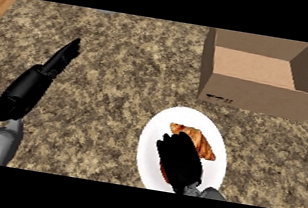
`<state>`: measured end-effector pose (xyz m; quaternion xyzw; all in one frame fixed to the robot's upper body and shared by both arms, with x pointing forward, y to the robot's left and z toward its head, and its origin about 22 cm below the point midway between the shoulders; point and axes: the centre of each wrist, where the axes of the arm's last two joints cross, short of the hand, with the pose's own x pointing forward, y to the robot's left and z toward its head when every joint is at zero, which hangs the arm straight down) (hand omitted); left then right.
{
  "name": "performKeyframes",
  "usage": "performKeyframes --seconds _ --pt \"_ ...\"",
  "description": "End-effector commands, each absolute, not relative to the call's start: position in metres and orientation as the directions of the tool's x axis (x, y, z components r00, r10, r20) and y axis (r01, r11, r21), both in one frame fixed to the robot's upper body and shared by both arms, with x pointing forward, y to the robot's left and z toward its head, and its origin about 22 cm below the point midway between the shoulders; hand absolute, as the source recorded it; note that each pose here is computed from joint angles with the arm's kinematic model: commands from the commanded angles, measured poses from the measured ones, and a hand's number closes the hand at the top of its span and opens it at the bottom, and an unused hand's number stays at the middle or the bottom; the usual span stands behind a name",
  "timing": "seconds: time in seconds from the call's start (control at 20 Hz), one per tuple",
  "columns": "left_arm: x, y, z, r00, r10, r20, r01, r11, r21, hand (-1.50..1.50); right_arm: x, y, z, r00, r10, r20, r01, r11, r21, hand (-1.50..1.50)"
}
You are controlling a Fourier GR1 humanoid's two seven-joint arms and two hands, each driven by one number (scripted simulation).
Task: Pick the bell pepper from the plate and place it in the cardboard box
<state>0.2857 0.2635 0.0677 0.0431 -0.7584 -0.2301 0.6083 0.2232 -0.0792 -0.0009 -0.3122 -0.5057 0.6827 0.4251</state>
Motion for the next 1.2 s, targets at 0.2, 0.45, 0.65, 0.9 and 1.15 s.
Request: performKeyframes --seconds 0.2,0.45,0.65,0.9,1.15 --pt "0.290 0.253 0.067 -0.270 -0.333 0.903 0.226 0.890 0.396 0.00 0.229 -0.097 0.014 -0.874 0.441 0.203 -0.304 -0.170 -0.937 1.50" --pt "0.285 0.273 0.058 -0.245 -0.348 0.905 0.220 0.889 0.401 0.00 0.250 -0.127 0.029 -0.930 0.315 0.187 -0.197 -0.003 -0.980 1.50" --pt "0.288 0.280 0.074 -0.262 -0.340 0.903 0.214 0.892 0.398 0.00 0.253 -0.138 0.071 -0.961 0.253 0.108 -0.090 0.083 -0.993 1.50" --pt "0.286 0.271 0.073 -0.263 -0.359 0.896 0.212 0.884 0.416 0.00 0.259 -0.183 0.127 -0.951 0.282 0.126 -0.067 0.210 -0.975 1.50" --pt "0.285 0.270 0.057 -0.236 -0.342 0.910 0.199 0.899 0.389 0.00 0.257 -0.193 0.152 -0.834 0.461 0.304 -0.088 0.433 -0.897 1.50"
